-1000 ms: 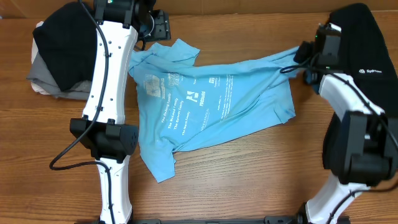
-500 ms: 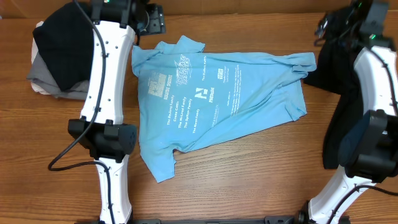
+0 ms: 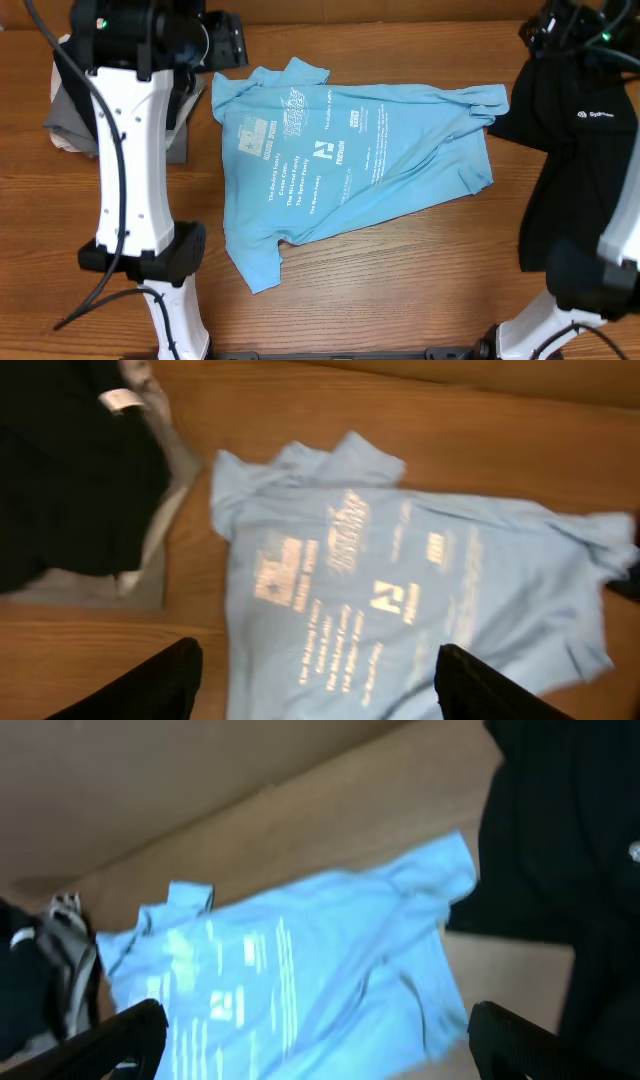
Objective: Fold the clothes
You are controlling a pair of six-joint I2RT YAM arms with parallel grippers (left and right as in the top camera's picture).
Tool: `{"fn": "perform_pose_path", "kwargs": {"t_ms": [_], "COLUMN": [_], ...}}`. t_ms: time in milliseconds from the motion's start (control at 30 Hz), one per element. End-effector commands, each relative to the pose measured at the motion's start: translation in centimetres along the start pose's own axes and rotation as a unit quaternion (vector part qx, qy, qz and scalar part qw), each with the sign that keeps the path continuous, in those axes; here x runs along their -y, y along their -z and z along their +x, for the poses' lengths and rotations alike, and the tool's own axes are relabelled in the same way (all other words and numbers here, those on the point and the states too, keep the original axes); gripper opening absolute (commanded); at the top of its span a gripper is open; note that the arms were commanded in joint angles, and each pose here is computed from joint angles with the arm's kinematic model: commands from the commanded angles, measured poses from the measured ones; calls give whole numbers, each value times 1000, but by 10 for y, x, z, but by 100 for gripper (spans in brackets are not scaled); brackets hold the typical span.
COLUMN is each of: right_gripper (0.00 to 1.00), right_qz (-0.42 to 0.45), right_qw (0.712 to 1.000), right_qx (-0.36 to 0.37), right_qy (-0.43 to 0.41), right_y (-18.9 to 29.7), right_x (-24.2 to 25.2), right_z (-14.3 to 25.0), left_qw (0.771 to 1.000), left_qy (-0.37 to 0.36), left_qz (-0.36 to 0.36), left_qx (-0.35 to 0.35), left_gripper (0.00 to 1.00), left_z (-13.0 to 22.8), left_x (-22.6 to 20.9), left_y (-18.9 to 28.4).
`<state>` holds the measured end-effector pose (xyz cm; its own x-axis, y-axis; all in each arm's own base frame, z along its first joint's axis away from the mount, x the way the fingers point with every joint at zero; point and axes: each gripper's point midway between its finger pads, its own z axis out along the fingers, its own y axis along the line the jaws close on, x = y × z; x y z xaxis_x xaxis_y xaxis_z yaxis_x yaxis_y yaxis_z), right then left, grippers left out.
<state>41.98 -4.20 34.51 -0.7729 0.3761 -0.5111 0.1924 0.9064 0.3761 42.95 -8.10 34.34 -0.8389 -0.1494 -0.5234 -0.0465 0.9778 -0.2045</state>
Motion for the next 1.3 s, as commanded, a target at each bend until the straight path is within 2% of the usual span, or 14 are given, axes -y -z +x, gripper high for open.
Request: {"fn": "perform_pose_path", "kwargs": {"t_ms": [0, 133, 233, 400, 533, 667, 800, 933, 1033, 1167, 1267], "right_gripper": [100, 100, 100, 100, 100, 100, 100, 99, 98, 91, 89], "right_qz": [16, 53, 55, 63, 85, 93, 93, 78, 59, 46, 55], "right_qw": [1000, 999, 998, 997, 992, 986, 983, 985, 988, 993, 994], "right_qx": [12, -3, 11, -12, -80, -131, -152, -155, -145, -108, -74], "right_qy": [5, -9, -20, -34, -48, -41, -36, -16, 12, 31, 53], "right_y": [33, 58, 75, 83, 58, 18, -27, -78, -112, -147, -169], "right_x": [-4, 5, 2, 7, 27, 45, 61, 65, 57, 43, 40], "right_z": [12, 37, 47, 82, 120, 142, 159, 178, 185, 172, 156], "left_qw": [998, 996, 996, 997, 988, 971, 959, 955, 960, 969, 975], "left_qy": [-18, -19, -23, -23, 20, 18, 17, 24, 38, 43, 42], "left_qz": [66, 81, 83, 46, 2, -29, -48, -57, -52, -34, -23], "left_qx": [-14, -11, -14, -62, -153, -235, -280, -291, -274, -239, -219], "left_gripper": [77, 76, 80, 84, 85, 82, 81, 80, 80, 79, 80], "left_z": [8, 11, 19, 57, 108, 153, 187, 209, 212, 207, 200], "left_x": [27, 33, 35, 30, 22, 19, 16, 10, 9, 13, 17], "left_y": [7, 18, 28, 29, 3, -33, -68, -102, -127, -153, -161]}}
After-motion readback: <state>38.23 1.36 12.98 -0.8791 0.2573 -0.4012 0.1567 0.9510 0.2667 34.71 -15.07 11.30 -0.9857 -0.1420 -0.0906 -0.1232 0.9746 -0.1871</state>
